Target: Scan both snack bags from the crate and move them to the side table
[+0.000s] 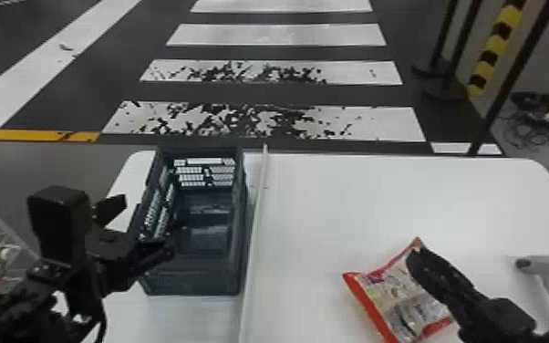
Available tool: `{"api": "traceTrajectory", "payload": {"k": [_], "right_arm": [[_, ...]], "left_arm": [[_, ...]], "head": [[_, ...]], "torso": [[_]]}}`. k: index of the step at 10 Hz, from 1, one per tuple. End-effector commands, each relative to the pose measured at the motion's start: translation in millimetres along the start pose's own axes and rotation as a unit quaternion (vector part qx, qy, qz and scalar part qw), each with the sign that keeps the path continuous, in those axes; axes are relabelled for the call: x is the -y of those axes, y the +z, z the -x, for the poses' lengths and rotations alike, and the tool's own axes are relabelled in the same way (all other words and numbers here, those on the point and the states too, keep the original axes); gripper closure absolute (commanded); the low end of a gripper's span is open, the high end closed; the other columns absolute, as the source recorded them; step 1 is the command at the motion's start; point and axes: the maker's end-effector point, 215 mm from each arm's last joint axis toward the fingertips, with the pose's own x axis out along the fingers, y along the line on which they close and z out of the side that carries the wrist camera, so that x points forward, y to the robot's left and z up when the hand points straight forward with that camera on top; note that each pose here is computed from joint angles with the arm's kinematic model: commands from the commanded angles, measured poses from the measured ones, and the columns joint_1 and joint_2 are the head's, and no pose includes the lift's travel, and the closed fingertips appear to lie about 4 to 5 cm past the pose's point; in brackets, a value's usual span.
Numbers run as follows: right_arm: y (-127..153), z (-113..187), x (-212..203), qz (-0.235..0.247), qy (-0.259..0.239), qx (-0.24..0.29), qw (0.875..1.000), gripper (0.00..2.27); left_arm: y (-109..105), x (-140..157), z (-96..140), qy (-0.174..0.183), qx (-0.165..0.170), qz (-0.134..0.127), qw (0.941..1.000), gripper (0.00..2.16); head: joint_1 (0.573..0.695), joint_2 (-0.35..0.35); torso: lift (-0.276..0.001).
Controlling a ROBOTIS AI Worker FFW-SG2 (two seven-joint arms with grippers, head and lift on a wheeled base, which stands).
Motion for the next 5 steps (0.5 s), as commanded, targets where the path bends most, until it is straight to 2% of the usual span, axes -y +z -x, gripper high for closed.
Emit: {"api": "traceTrajectory", "payload": {"k": [1, 3, 5], "right_arm": [[-11.8, -6.3, -6.5, 0.000, 0.006, -0.008, 1.000, 2.24], [-24.9, -11.5, -27.0, -0.003, 0.021, -0.013, 1.000, 2.24], [-26.4, -11.4, -40.8, -0.004, 0.031, -0.010, 0.999, 2.24]], "left_arm": [[-8.9, 1.1, 0.6, -0.002, -0.009, 0.004, 1.0000, 0.02], [-11.5, -2.6, 1.4, 0.000, -0.010, 0.009, 0.9999, 0.02], [-11.5, -2.0, 1.4, -0.001, -0.010, 0.010, 0.9999, 0.02]], "head": [[0.695, 0.080], [0.695, 0.107], [0.695, 0.135]], "torso": [[-0.095], [-0.095], [-0.095]]}}
